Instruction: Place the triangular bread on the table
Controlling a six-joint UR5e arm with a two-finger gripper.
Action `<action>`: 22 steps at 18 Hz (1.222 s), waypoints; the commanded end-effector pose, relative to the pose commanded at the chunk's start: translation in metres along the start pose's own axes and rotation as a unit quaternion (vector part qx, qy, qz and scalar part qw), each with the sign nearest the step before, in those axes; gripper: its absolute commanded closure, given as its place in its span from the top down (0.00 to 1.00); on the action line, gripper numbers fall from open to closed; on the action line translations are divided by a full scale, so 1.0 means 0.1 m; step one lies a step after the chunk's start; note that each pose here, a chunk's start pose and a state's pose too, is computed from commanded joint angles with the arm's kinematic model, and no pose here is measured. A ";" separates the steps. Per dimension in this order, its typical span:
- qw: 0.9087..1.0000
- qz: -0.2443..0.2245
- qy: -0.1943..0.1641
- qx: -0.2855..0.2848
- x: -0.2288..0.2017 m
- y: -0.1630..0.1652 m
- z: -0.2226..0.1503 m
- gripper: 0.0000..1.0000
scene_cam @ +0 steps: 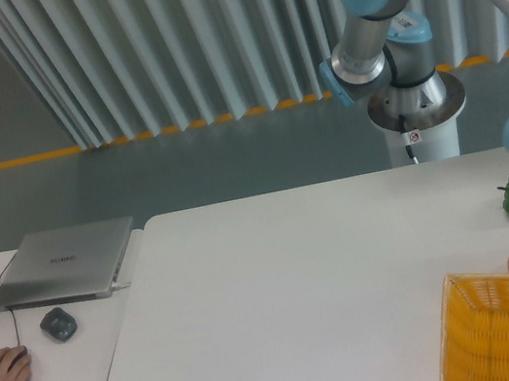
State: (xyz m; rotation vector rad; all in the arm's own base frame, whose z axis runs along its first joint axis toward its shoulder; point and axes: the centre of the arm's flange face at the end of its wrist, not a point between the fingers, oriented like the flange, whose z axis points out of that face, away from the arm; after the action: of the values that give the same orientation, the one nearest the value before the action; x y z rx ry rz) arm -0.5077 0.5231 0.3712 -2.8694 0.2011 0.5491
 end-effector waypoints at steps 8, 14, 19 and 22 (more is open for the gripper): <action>0.990 0.108 0.037 -0.079 0.38 0.47 -0.38 0.00; 0.949 0.263 0.077 -0.154 -0.07 1.69 -0.40 0.00; 0.942 0.285 0.087 -0.157 -0.13 1.97 -0.45 0.00; 0.941 0.282 0.098 -0.156 -0.05 1.97 -0.18 0.21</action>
State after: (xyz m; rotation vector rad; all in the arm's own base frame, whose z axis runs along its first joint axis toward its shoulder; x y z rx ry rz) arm -0.5397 0.3288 0.3538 -3.1573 1.0861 0.4088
